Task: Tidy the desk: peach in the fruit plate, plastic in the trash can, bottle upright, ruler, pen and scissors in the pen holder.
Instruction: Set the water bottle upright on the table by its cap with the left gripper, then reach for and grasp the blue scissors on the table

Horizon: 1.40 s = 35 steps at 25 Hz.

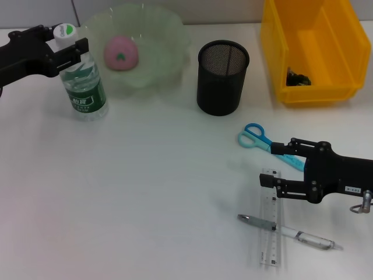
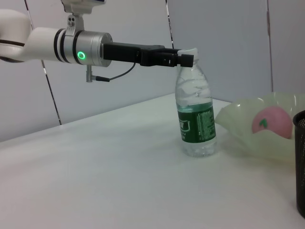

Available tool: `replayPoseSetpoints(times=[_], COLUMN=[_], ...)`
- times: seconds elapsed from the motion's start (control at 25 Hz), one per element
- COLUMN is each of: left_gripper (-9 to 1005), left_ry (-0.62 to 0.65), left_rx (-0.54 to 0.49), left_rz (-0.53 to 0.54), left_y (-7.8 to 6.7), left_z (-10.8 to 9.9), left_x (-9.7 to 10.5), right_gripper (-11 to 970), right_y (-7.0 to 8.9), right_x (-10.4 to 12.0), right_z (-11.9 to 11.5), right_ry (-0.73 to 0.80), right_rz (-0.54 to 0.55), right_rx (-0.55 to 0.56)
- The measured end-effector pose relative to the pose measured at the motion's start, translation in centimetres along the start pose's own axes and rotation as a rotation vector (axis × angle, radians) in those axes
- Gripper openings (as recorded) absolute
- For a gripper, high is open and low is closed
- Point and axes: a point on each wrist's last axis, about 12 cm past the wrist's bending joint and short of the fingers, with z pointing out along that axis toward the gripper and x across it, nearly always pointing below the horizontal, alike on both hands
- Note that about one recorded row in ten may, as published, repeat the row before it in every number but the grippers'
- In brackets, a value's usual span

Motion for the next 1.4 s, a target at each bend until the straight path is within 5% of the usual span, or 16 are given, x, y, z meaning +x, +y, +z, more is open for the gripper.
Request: replayPoseSetpoints(times=[0.16,0.36,0.88,1.16,1.4], left_gripper=[534,739,785,784,783], left_ry=[-0.005,-0.025,-0.112,-0.206,-0.211], left_rx=[0.002,-0.005,-0.005,0.115,0.331], left_rz=[0.002,-0.008,-0.06,-0.101,-0.143], left_y=[-0.1,0.1,0.2,-1.3,-4.0], left_z=[0.0,-0.2,-0.9,-1.5,-2.0], left_x=[0.0,-0.2,-0.7,-1.3,-0.2], right_gripper=[759,759,759,760,760], right_y=[0.0,0.0,0.0,0.0,-0.1], right_x=[0.0,0.0,0.0,0.0,-0.1], right_z=[0.0,-0.1,0.0,0.0,0.0], right_ry=[-0.004,-0.004,-0.001,0.0,-0.003], right_rz=[0.001,0.002,0.0,0.0,-0.001], right_rx=[0.0,0.0,-0.002,0.001,0.003])
